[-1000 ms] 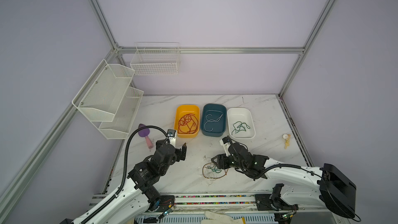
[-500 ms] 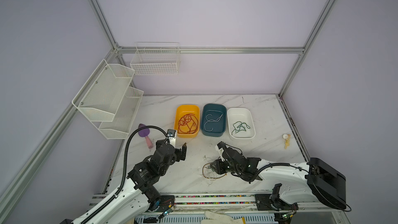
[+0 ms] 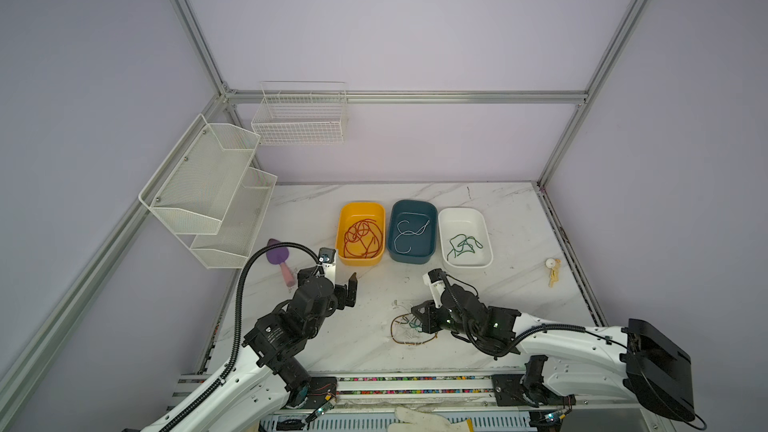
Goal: Untangle the cables
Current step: 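Move the right gripper down to the tangle and grasp a white wire, then lift the white wire high with the right gripper while the left grasps a red wire, then pull the white wire up and away from the tangle with the right gripper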
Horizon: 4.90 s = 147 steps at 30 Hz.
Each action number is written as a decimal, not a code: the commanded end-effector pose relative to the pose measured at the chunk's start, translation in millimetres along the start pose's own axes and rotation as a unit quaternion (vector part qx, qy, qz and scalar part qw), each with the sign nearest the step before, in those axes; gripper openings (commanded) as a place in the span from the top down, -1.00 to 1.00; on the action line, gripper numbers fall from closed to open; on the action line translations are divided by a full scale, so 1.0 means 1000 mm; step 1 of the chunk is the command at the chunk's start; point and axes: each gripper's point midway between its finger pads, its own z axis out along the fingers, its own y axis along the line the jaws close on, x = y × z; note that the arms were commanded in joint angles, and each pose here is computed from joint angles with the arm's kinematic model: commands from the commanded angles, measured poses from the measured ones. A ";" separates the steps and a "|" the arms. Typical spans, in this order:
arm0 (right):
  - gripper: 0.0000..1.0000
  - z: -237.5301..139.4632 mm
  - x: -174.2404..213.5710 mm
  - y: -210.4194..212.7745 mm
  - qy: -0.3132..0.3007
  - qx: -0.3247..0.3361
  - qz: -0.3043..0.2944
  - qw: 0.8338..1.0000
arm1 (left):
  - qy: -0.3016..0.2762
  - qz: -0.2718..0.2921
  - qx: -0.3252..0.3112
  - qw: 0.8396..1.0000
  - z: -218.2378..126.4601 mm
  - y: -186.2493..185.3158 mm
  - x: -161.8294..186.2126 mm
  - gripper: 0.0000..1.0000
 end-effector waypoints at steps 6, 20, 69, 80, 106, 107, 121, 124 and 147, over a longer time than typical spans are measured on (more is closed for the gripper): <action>1.00 -0.027 -0.041 0.039 -0.052 -0.036 -0.032 0.997 | -0.009 -0.001 -0.001 1.000 0.002 0.000 -0.003 -1.00; 1.00 -0.062 -0.112 0.101 -0.105 -0.047 -0.100 0.988 | -0.002 0.001 -0.003 1.000 0.003 0.001 0.001 -1.00; 1.00 -0.220 -0.286 0.279 -0.314 -0.183 -0.172 0.916 | 0.093 -0.006 0.293 0.952 -0.024 -0.105 0.011 -1.00; 1.00 -0.237 -0.302 0.299 -0.327 -0.206 -0.170 0.906 | 0.119 -0.081 0.347 0.927 -0.029 -0.133 0.003 -1.00; 1.00 -0.276 -0.324 0.323 -0.353 -0.234 -0.160 0.891 | 0.125 -0.138 0.378 0.907 -0.017 -0.170 0.032 -0.30; 1.00 -0.276 -0.323 0.324 -0.352 -0.234 -0.161 0.892 | 0.126 -0.136 0.375 0.908 -0.015 -0.170 0.033 -0.24; 1.00 -0.300 -0.329 0.311 -0.384 -0.208 -0.155 0.886 | 0.144 -0.132 0.358 0.913 -0.010 -0.164 0.050 0.40; 1.00 -0.308 -0.333 0.306 -0.400 -0.196 -0.153 0.882 | 0.153 -0.137 0.358 0.911 -0.010 -0.164 0.057 0.42; 1.00 -0.341 -0.349 0.286 -0.458 -0.132 -0.153 0.866 | 0.190 -0.148 0.372 0.896 -0.013 -0.169 0.082 0.74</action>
